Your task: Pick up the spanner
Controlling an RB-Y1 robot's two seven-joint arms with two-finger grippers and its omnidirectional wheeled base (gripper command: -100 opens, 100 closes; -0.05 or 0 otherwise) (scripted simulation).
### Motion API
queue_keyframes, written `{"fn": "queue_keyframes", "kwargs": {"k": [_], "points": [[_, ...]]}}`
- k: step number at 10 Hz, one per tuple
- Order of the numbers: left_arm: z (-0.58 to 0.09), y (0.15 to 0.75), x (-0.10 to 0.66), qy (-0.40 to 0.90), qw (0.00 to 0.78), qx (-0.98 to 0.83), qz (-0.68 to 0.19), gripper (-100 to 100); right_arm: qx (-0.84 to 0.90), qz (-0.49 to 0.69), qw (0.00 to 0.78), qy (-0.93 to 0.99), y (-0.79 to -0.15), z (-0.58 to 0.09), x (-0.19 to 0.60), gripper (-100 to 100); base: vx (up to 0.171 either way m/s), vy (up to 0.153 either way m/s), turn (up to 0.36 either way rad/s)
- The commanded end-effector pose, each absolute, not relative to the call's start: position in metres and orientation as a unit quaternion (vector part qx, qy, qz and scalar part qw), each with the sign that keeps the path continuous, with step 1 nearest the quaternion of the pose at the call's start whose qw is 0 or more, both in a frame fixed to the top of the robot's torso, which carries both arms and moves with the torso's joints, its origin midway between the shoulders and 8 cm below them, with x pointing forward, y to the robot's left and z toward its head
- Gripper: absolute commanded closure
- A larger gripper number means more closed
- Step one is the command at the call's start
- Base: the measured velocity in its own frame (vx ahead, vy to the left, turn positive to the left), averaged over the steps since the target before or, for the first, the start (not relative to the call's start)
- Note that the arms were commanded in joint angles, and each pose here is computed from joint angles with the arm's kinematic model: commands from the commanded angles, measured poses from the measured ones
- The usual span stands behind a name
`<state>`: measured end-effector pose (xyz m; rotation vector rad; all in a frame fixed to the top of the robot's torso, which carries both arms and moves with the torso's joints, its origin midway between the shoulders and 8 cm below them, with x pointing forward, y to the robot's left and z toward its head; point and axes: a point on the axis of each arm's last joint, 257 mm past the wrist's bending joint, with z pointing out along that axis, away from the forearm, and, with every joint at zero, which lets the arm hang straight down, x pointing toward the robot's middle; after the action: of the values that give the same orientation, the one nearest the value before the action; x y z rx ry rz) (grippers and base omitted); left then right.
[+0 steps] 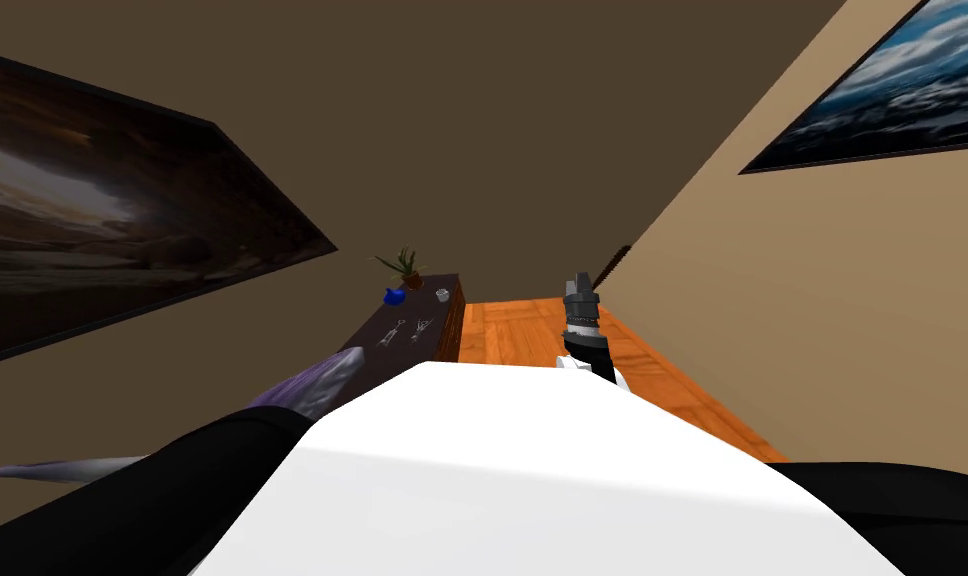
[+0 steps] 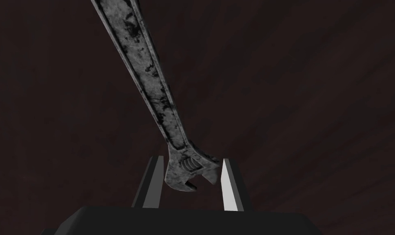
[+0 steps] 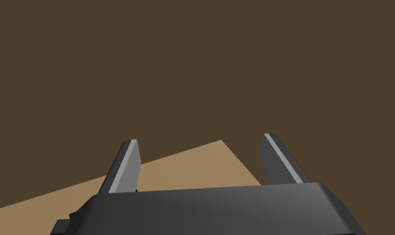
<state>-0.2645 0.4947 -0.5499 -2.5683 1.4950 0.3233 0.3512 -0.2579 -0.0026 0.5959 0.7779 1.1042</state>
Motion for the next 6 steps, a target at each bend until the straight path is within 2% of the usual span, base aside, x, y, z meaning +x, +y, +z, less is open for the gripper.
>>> {"fn": "queue_keyframes", "kwargs": {"k": [1,4,5,6], "points": [[-0.5447,0.4929,-0.2669,0.514,0.078,-0.847,0.107,100,0.272,0.503,0.740,0.355,-0.2579,-0.0026,0.3512,0,0.123,0.040,0.229],[-0.5354,0.4913,-0.2716,0.540,0.083,-0.830,0.108,100,0.272,0.503,0.740,0.355,-0.2579,-0.0026,0.3513,0,0.117,0.053,0.193],[-0.5380,0.4914,-0.2716,0.534,0.081,-0.835,0.108,100,0.272,0.503,0.740,0.355,-0.2579,-0.0026,0.3513,0,0.054,0.024,0.036],[-0.5376,0.4914,-0.2720,0.535,0.081,-0.834,0.108,0,0.272,0.503,0.740,0.354,-0.2579,-0.0025,0.3513,0,0.010,0.004,-0.010]]}}
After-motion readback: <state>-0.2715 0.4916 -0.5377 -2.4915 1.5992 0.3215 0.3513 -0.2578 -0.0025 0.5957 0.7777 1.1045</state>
